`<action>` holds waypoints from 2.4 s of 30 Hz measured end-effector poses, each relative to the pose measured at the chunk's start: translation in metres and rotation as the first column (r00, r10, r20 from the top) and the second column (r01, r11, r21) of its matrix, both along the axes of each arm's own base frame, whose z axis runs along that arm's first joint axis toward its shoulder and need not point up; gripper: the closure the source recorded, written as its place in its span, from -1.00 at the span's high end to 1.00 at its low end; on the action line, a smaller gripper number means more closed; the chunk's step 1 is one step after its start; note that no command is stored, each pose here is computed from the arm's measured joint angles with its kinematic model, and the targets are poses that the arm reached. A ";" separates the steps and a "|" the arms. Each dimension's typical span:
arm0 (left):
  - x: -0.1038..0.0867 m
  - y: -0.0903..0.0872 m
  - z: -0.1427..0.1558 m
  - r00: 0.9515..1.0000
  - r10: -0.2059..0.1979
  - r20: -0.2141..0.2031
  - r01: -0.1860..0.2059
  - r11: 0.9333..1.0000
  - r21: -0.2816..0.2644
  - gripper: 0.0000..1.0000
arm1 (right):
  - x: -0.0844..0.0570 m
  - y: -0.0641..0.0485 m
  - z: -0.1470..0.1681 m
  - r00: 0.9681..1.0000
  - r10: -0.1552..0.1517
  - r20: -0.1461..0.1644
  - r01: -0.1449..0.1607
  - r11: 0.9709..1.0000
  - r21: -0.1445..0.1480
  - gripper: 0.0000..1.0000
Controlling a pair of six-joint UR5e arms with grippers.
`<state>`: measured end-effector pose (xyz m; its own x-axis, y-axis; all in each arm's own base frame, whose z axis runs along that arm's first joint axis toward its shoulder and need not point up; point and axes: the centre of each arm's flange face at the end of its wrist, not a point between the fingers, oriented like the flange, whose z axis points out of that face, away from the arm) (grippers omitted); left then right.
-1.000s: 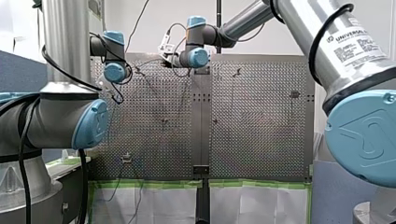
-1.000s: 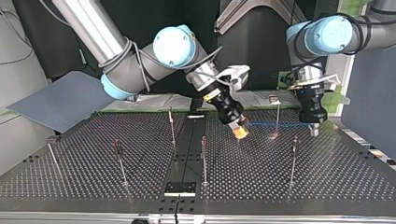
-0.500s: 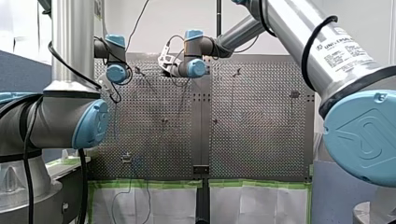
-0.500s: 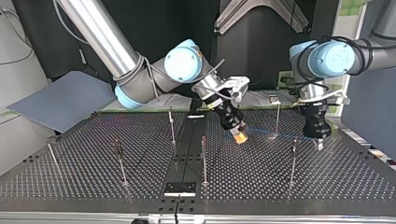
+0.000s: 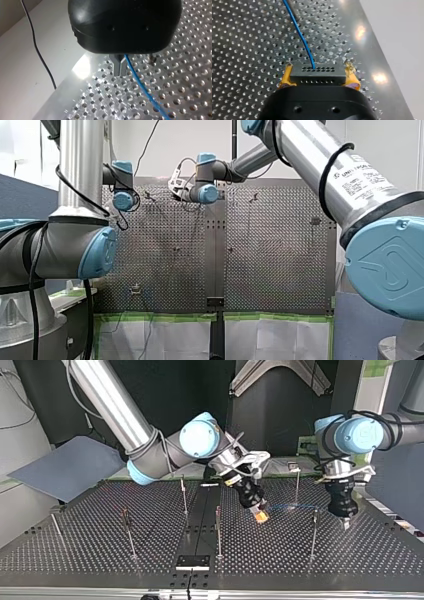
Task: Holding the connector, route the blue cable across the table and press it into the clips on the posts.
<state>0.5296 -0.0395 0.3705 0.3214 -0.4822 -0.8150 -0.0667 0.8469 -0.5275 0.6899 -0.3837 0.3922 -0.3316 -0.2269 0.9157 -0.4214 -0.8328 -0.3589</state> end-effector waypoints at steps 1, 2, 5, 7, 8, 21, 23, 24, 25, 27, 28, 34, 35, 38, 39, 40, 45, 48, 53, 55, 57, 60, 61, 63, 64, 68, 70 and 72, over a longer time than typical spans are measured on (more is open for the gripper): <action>0.004 0.001 -0.001 1.000 -0.002 0.000 0.002 1.000 0.003 -1.00 | 0.000 -0.002 0.001 1.000 -0.001 0.005 0.001 1.000 0.001 -1.00; 0.007 0.002 -0.001 1.000 -0.004 0.001 0.004 1.000 0.005 -1.00 | -0.001 -0.003 0.003 1.000 -0.002 0.008 0.002 1.000 0.002 -1.00; 0.017 0.004 -0.003 1.000 -0.008 0.000 0.008 1.000 0.012 -1.00 | -0.003 -0.010 0.004 1.000 -0.009 0.014 0.009 1.000 0.004 -1.00; 0.024 0.005 -0.004 1.000 -0.012 -0.001 0.012 1.000 0.015 -1.00 | -0.005 -0.014 0.004 1.000 -0.016 0.014 0.016 1.000 0.007 -1.00; 0.027 0.006 -0.005 1.000 -0.014 -0.002 0.014 1.000 0.016 -1.00 | -0.006 -0.016 0.003 1.000 -0.019 0.014 0.019 1.000 0.007 -1.00; 0.039 0.013 -0.013 1.000 -0.017 -0.011 0.017 1.000 0.019 -1.00 | -0.012 -0.030 -0.001 0.999 -0.038 0.010 0.038 0.999 0.011 -1.00; 0.039 0.013 -0.013 1.000 -0.014 -0.015 0.014 1.000 0.022 -0.85 | -0.013 -0.030 -0.001 0.999 -0.038 0.010 0.038 0.999 0.011 -1.00; 0.038 0.014 -0.014 1.000 -0.012 -0.017 0.012 1.000 0.024 -0.44 | -0.013 -0.030 -0.001 0.999 -0.038 0.009 0.038 0.999 0.011 -1.00; 0.038 0.014 -0.014 1.000 -0.007 -0.021 0.007 1.000 0.027 -0.30 | -0.013 -0.030 -0.001 0.999 -0.038 0.009 0.038 0.999 0.011 -1.00; 0.037 0.014 -0.015 1.000 0.003 -0.031 -0.002 1.000 0.030 -0.09 | -0.012 -0.030 -0.002 0.999 -0.038 0.007 0.038 0.999 0.011 -1.00; 0.036 0.015 -0.016 0.999 0.011 -0.040 -0.009 1.000 0.029 0.52 | -0.012 -0.030 -0.002 0.999 -0.037 0.006 0.037 0.999 0.010 -1.00; 0.030 0.014 -0.019 0.995 0.054 -0.087 -0.051 0.998 0.039 0.96 | -0.011 -0.026 -0.004 0.999 -0.037 -0.005 0.037 0.999 0.014 -1.00; 0.029 0.014 -0.019 0.994 0.062 -0.093 -0.058 0.997 0.043 0.96 | -0.011 -0.025 -0.004 0.999 -0.039 -0.008 0.039 0.999 0.015 -1.00; 0.021 0.012 -0.017 0.989 0.087 -0.116 -0.080 0.995 0.061 0.96 | -0.010 -0.023 -0.005 0.999 -0.049 -0.015 0.050 0.999 0.019 -1.00; 0.018 0.010 -0.017 0.988 0.093 -0.123 -0.086 0.994 0.065 0.96 | -0.010 -0.023 -0.006 0.998 -0.055 -0.018 0.056 0.998 0.020 -1.00; 0.014 0.009 -0.017 0.986 0.101 -0.133 -0.092 0.993 0.070 0.96 | -0.010 -0.022 -0.006 0.998 -0.060 -0.020 0.061 0.998 0.022 -1.00; -0.005 0.000 -0.018 0.981 0.094 -0.171 -0.083 0.994 0.072 0.96 | -0.011 -0.020 -0.008 0.995 -0.094 -0.036 0.095 0.995 0.030 -1.00; -0.018 -0.006 -0.019 0.979 0.072 -0.193 -0.061 0.996 0.062 0.96 | -0.012 -0.019 -0.010 0.992 -0.114 -0.048 0.115 0.993 0.037 -1.00; -0.037 -0.014 -0.021 0.973 0.045 -0.227 -0.034 0.998 0.054 0.96 | -0.011 -0.015 -0.013 0.989 -0.129 -0.065 0.132 0.990 0.045 -1.00; -0.045 -0.018 -0.020 0.970 0.035 -0.240 -0.022 0.998 0.054 0.96 | -0.011 -0.014 -0.014 0.989 -0.130 -0.070 0.133 0.990 0.047 -1.00; -0.053 -0.020 -0.018 0.968 0.028 -0.250 -0.016 0.998 0.053 0.96 | -0.010 -0.012 -0.015 0.989 -0.130 -0.073 0.134 0.990 0.049 -1.00; -0.065 -0.023 -0.014 0.964 0.022 -0.264 -0.009 0.999 0.050 0.96 | -0.010 -0.012 -0.016 0.988 -0.133 -0.076 0.138 0.989 0.051 -1.00; -0.069 -0.024 -0.013 0.963 0.021 -0.267 -0.008 0.999 0.049 0.96 | -0.010 -0.012 -0.016 0.988 -0.136 -0.076 0.140 0.989 0.051 -1.00; -0.076 -0.026 -0.007 0.962 0.018 -0.271 -0.005 0.999 0.046 0.96 | -0.011 -0.012 -0.016 0.987 -0.140 -0.076 0.144 0.988 0.052 -1.00; -0.080 -0.027 -0.004 0.962 0.015 -0.272 -0.003 0.999 0.046 0.96 | -0.011 -0.013 -0.016 0.987 -0.141 -0.076 0.145 0.988 0.052 -1.00; -0.091 -0.033 0.007 0.962 -0.008 -0.274 0.021 0.999 0.046 0.96 | -0.012 -0.015 -0.017 0.986 -0.148 -0.078 0.152 0.987 0.054 -1.00; -0.096 -0.036 0.012 0.961 -0.022 -0.274 0.037 0.998 0.049 0.96 | -0.012 -0.015 -0.018 0.985 -0.151 -0.078 0.156 0.986 0.054 -1.00; -0.102 -0.040 0.018 0.960 -0.039 -0.278 0.058 0.997 0.060 0.96 | -0.013 -0.016 -0.018 0.985 -0.153 -0.079 0.158 0.986 0.055 -1.00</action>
<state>0.4275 -0.0795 0.3880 0.0571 -0.4332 -0.8995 -0.1598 0.8854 -0.4365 0.6771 -0.3999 0.3739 -0.2984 -0.2340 0.9253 -0.5715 -0.7326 -0.3696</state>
